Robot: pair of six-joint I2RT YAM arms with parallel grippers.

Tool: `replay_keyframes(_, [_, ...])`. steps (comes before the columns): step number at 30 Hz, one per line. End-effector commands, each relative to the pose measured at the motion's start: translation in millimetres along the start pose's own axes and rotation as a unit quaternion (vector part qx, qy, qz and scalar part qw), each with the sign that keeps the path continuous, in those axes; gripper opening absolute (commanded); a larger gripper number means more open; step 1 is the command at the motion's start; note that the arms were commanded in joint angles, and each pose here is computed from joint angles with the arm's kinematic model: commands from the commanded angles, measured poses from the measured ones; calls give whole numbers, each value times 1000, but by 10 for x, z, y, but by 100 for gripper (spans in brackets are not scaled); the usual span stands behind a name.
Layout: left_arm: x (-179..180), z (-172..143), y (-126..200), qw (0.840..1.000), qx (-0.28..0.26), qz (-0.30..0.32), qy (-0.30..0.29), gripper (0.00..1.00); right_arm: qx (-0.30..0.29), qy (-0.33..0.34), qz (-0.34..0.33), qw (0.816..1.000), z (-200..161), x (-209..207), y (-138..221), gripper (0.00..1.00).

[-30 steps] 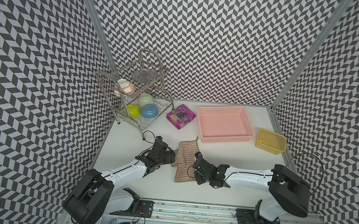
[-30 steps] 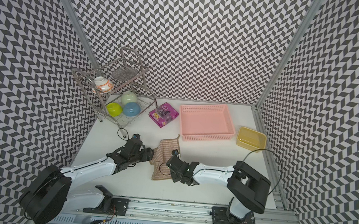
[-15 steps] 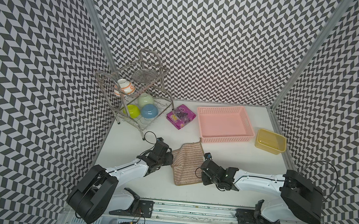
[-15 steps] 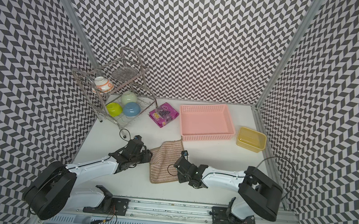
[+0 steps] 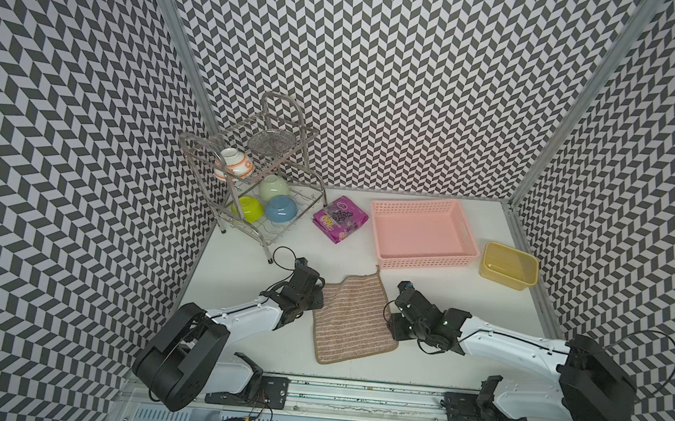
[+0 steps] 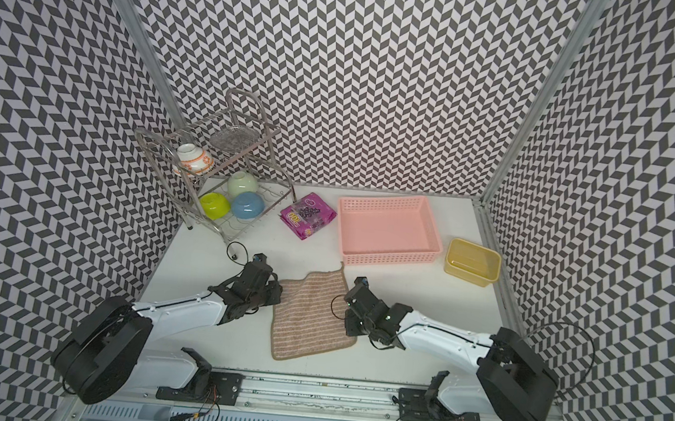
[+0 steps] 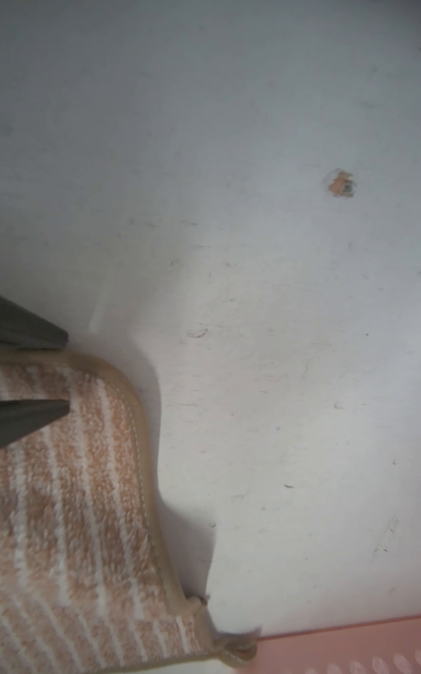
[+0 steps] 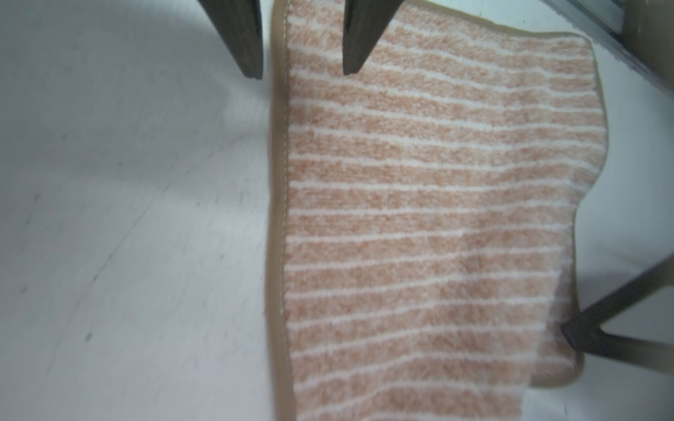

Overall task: Fold the square dishcloth
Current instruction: Smooth out the cleaning item at the center of the board.

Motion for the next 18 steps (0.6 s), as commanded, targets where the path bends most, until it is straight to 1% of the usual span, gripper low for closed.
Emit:
replay_keyframes(1, [-37, 99, -62, 999, -20, 24, -8, 16, -54, 0, 15, 998, 345, 3, 45, 39])
replay_keyframes(2, [-52, 138, -81, 999, -26, 33, -10, 12, -66, -2, 13, 998, 432, -10, 46, 39])
replay_keyframes(5, [-99, 240, -119, 998, -42, 52, -19, 6, -97, -8, -3, 995, 691, -78, 10, 39])
replay_keyframes(8, [-129, 333, -151, 996, -54, 66, -22, 1, -109, -12, -13, 994, 908, -151, -97, 39])
replay_keyframes(11, [-125, 398, -186, 995, -63, 75, -21, 0, -108, -9, -26, 994, 1102, -237, -262, 39])
replay_keyframes(18, [-159, 486, -252, 996, -60, 60, -11, 0, -105, 7, -49, 993, 1497, -313, -640, 39])
Point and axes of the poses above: each gripper's point midway between its finger pads, its own y axis back along the fingers, its own x axis along the line the jaws close on, z = x × y, the point moved 9 cm from there along y, back along the fingers, and after that the axes turned 6 degrees about y, right-handed, at the moved point
